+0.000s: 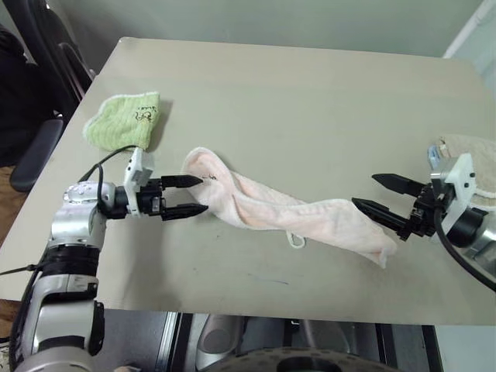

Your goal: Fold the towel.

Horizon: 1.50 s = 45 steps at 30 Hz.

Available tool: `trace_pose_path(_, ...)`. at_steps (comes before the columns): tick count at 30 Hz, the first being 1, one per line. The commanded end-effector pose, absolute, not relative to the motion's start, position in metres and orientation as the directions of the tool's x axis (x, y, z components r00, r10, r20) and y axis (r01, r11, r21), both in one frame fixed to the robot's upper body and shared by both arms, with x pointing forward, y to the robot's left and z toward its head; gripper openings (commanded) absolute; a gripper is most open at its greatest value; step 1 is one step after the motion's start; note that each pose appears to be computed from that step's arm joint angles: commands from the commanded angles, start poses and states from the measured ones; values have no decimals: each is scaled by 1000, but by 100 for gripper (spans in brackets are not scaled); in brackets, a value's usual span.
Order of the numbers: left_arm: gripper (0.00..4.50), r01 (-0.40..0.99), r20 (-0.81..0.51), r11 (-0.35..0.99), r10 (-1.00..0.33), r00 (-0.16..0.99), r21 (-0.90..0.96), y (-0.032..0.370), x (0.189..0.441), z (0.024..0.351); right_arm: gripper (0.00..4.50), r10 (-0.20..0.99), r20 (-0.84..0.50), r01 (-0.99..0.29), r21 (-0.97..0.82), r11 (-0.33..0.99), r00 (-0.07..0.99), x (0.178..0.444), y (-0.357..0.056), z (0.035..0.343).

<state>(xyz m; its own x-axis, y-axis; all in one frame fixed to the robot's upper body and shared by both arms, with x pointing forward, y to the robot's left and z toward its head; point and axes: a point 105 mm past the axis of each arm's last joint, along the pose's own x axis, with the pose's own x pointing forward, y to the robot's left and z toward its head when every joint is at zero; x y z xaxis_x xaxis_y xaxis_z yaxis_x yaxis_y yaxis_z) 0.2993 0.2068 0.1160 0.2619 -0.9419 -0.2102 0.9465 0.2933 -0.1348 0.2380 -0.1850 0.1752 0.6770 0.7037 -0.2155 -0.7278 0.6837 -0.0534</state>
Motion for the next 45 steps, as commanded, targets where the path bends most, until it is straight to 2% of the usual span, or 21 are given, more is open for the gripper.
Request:
trace_pose_path(1,450,961,-200,246,-955,219,-123,201,294,126,381,716,-188,-738,-91,668,672,233,-181,184)
trace_pose_path(10,450,968,-190,230,-960,208,-102,194,291,125,381,690,-217,-711,-32,702,691,239,-188,175)
trace_pose_path(18,450,974,-160,201,-970,183,-107,179,290,118,381,630,-384,-643,114,758,675,263,-209,148)
trace_pose_path(28,450,967,-148,240,-963,225,-90,179,287,121,381,611,-489,-642,127,756,623,285,-222,130)
trace_pose_path(35,450,957,-147,280,-953,267,-80,183,279,125,381,667,-519,-684,199,702,534,289,-211,114)
trace_pose_path(45,450,949,-111,303,-949,294,-82,173,274,134,381,712,-504,-709,246,661,489,297,-191,102)
